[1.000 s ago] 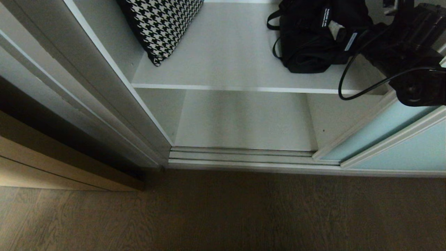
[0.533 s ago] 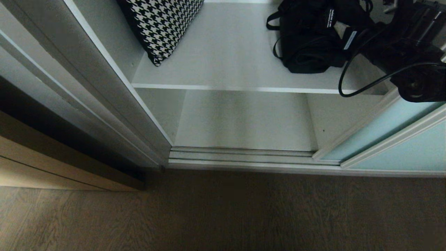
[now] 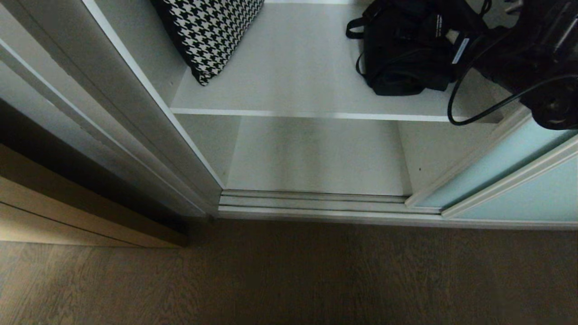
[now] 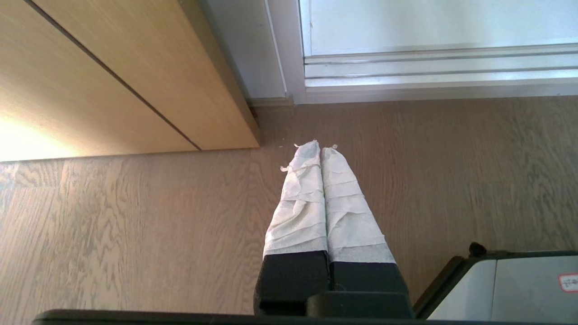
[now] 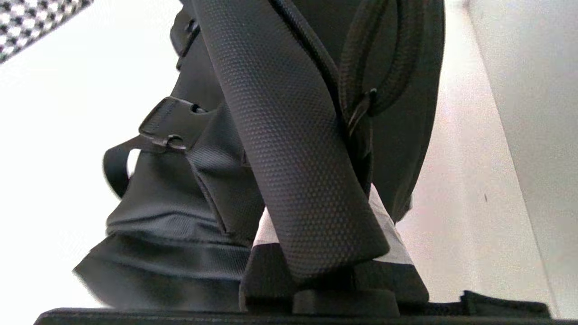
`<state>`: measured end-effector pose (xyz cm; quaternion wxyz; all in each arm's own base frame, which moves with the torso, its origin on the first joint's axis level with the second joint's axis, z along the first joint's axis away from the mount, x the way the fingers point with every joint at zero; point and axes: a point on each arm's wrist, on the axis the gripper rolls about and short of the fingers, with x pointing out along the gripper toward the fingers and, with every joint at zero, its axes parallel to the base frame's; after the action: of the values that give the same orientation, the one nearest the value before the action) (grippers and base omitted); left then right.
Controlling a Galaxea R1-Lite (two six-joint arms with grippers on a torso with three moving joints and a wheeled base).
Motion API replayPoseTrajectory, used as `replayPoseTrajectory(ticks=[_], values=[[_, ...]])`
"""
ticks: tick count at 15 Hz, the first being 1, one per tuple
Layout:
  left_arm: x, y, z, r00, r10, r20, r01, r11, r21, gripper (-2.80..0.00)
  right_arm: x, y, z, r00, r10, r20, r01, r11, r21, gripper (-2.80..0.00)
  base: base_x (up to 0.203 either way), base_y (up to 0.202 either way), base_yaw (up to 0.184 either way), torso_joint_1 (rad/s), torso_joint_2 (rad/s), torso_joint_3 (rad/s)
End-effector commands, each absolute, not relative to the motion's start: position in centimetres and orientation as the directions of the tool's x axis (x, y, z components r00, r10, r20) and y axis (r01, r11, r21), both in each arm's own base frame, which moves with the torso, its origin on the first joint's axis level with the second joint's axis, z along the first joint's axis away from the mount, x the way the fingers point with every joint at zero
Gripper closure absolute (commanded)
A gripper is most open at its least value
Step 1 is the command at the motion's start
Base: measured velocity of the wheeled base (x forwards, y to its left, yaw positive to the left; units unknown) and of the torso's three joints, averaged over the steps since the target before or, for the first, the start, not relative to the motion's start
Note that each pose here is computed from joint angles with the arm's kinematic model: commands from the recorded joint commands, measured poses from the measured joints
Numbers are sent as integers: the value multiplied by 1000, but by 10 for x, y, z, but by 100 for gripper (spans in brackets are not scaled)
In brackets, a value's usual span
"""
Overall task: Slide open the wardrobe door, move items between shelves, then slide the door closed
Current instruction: Place the bag on the lower shelf
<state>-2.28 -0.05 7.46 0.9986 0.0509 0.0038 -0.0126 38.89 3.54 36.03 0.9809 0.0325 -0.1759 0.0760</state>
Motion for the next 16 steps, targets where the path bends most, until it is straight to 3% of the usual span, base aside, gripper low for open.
replayPoseTrajectory(ticks=[1, 8, 16], values=[[-23, 0, 75, 1000, -25, -9, 25, 994, 102, 0, 357, 34, 387, 920, 148, 363, -173, 984, 39, 0, 0, 0, 0, 0, 0, 0], [-23, 0, 75, 1000, -25, -9, 25, 994, 102, 0, 274, 51, 437, 900, 315, 299, -351, 934, 72, 0, 0, 0, 0, 0, 0, 0], [-23, 0, 75, 1000, -25, -9, 25, 994, 102, 0, 243, 50, 451, 901, 326, 285, -364, 927, 92, 0, 0, 0, 0, 0, 0, 0]])
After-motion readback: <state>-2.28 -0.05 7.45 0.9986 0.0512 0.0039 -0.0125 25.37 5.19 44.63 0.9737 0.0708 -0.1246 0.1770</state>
